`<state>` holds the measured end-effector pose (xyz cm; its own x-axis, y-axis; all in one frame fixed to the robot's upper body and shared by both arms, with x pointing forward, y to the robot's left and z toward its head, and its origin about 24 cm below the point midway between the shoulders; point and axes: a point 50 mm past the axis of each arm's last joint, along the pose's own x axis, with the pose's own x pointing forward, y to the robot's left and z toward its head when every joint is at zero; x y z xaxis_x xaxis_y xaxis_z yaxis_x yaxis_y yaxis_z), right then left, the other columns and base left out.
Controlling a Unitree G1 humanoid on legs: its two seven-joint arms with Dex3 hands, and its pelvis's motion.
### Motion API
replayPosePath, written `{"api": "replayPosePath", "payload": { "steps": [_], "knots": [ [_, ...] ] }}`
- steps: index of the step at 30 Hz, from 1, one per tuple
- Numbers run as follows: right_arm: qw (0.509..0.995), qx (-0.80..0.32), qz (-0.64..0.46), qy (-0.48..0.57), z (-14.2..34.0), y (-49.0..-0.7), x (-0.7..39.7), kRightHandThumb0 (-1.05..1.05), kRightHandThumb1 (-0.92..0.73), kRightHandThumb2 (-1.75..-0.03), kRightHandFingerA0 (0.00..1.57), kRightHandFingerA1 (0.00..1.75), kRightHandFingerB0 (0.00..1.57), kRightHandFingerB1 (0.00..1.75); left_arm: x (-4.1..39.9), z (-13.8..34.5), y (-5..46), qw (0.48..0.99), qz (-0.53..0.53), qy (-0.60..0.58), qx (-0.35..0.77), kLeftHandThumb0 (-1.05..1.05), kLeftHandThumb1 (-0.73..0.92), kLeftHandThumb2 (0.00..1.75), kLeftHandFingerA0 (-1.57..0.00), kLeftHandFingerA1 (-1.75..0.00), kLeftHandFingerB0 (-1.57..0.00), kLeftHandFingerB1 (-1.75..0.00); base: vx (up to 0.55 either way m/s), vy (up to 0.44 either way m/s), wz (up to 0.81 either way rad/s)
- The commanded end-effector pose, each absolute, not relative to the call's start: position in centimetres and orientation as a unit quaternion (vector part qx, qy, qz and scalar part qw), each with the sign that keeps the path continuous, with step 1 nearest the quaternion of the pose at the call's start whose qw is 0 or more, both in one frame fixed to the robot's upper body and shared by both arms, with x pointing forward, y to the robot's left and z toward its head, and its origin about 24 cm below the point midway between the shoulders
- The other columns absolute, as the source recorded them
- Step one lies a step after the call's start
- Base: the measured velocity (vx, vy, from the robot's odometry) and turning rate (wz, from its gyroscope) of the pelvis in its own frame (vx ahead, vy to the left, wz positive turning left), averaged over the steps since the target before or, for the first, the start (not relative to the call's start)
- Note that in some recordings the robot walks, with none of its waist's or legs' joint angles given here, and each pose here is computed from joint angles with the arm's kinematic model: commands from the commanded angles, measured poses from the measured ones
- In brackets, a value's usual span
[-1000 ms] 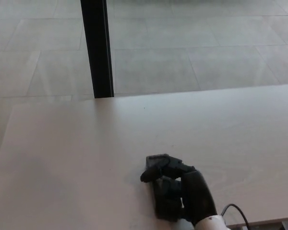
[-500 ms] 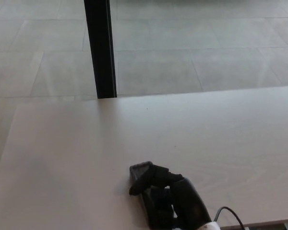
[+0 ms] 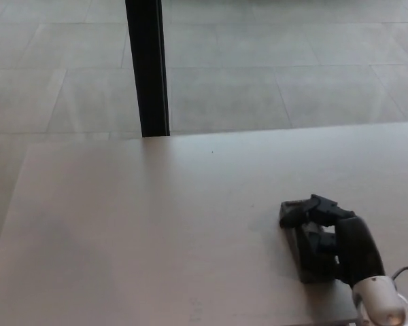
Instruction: The robot uses its right hand to hold the eraser kept in the middle of the desk and use it to wipe the desk by swiping its surface twice
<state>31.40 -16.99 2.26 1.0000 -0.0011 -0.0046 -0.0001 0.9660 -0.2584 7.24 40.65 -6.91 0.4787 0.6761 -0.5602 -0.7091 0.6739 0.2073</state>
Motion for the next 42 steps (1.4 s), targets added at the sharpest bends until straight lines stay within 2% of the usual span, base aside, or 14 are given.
{"api": "replayPosePath", "payload": {
  "steps": [1, 6, 7, 8, 16, 17, 19, 33, 35, 36, 37, 38, 40, 42],
  "knots": [
    [0.98, -0.137, -0.088, 0.113, -0.8, -21.0, 29.9, -0.24, -0.43, -1.26, 1.04, 1.75, 0.87, 1.56, 7.3, -6.4, 41.2, 0.86, 0.409, 0.305, -0.024, -0.68, 0.83, 0.64, -0.52, -1.04, -0.47, -0.81, 0.0, 0.0, 0.0],
    [0.975, -0.122, -0.13, 0.129, -1.0, -23.7, 29.4, -0.28, -0.5, -1.14, 1.06, 1.75, 0.88, 1.53, 7.2, -6.3, 41.3, 0.861, 0.407, 0.304, -0.022, -0.68, 0.84, 0.64, -0.51, -1.04, -0.48, -0.82, 0.0, 0.0, 0.0],
    [0.974, -0.12, -0.138, 0.132, -1.0, -24.2, 29.3, -0.38, -0.49, -1.1, 1.29, 1.41, 1.05, 1.26, 7.2, -6.2, 41.3, 0.86, 0.409, 0.303, -0.024, -0.66, 0.85, 0.65, -0.52, -1.07, -0.49, -0.84, 0.0, 0.0, 0.0],
    [0.971, -0.117, -0.156, 0.137, -1.0, -25.6, 28.9, -0.32, -0.56, -1.01, 1.06, 1.75, 0.85, 1.49, 7.3, -6.2, 41.4, 0.859, 0.411, 0.304, -0.027, -0.64, 0.86, 0.64, -0.52, -1.07, -0.51, -0.85, 0.0, 0.0, 0.0],
    [0.959, -0.091, -0.234, 0.131, -0.2, -30.6, 27.5, -0.33, -0.42, -1.19, 1.07, 1.75, 0.89, 1.48, 6.9, -6.3, 41.4, 0.859, 0.408, 0.307, -0.016, -0.64, 0.87, 0.65, -0.53, -1.05, -0.5, -0.82, 0.0, 0.0, 0.0],
    [0.958, -0.094, -0.237, 0.13, -0.1, -31.0, 27.4, -0.41, -0.45, -1.18, 1.34, 1.43, 1.02, 1.21, 6.8, -6.3, 41.3, 0.859, 0.409, 0.308, -0.018, -0.65, 0.87, 0.65, -0.52, -1.06, -0.49, -0.83, 0.0, 0.0, 0.0],
    [0.956, -0.093, -0.248, 0.124, 0.1, -32.0, 26.9, -0.34, -0.44, -1.2, 1.07, 1.75, 0.91, 1.43, 6.7, -6.4, 41.2, 0.856, 0.414, 0.309, -0.023, -0.65, 0.87, 0.65, -0.52, -1.05, -0.49, -0.81, 0.0, 0.0, 0.0],
    [0.98, -0.019, -0.16, 0.12, 0.5, -30.8, 27.7, -0.33, -0.47, -1.18, 1.31, 1.45, 0.96, 1.24, 6.9, -6.3, 41.4, 0.855, 0.415, 0.312, -0.014, -0.66, 0.87, 0.65, -0.52, -0.97, -0.48, -0.79, 0.0, 0.0, 0.0],
    [0.988, -0.011, -0.112, 0.106, 1.0, -30.3, 28.2, -0.25, -0.51, -1.06, 0.96, 1.75, 0.82, 1.27, 6.9, -6.2, 41.4, 0.856, 0.414, 0.309, -0.012, -0.69, 0.86, 0.65, -0.53, -1.02, -0.49, -0.81, 0.0, 0.0, 0.0],
    [0.992, -0.004, -0.085, 0.097, 1.3, -30.2, 28.4, -0.34, -0.53, -1.01, 1.16, 1.3, 0.8, 0.92, 6.9, -6.2, 41.4, 0.855, 0.415, 0.311, -0.013, -0.68, 0.86, 0.65, -0.53, -1.03, -0.49, -0.81, 0.0, 0.0, 0.0],
    [0.994, 0.007, -0.059, 0.087, 1.8, -30.1, 28.7, -0.37, -0.68, -0.63, 0.84, 1.34, 0.72, 0.66, 6.8, -6.3, 41.3, 0.854, 0.415, 0.315, -0.013, -0.67, 0.86, 0.65, -0.54, -1.03, -0.5, -0.8, 0.0, 0.0, 0.0],
    [0.997, 0.014, -0.034, 0.072, 3.2, -30.1, 29.3, -0.41, -0.68, -0.6, 0.84, 0.5, 0.51, 0.36, 6.8, -6.4, 41.3, 0.854, 0.415, 0.315, -0.014, -0.67, 0.86, 0.65, -0.53, -1.04, -0.49, -0.81, 0.0, 0.0, 0.0],
    [0.997, 0.024, -0.021, 0.064, 4.3, -30.2, 29.8, -0.45, -0.67, -0.61, 0.66, 0.44, 0.4, 0.34, 6.6, -6.5, 41.2, 0.853, 0.417, 0.312, -0.02, -0.66, 0.86, 0.65, -0.51, -1.04, -0.48, -0.8, 0.0, 0.0, 0.0],
    [0.999, 0.027, 0.005, 0.043, 6.9, -31.1, 30.5, -0.7, -0.47, -0.87, 0.09, 0.46, 0.0, 0.29, 6.4, -6.6, 41.2, 0.851, 0.422, 0.311, -0.029, -0.68, 0.86, 0.65, -0.52, -1.1, -0.48, -0.82, 0.0, 0.0, 0.0]
  ]
}}
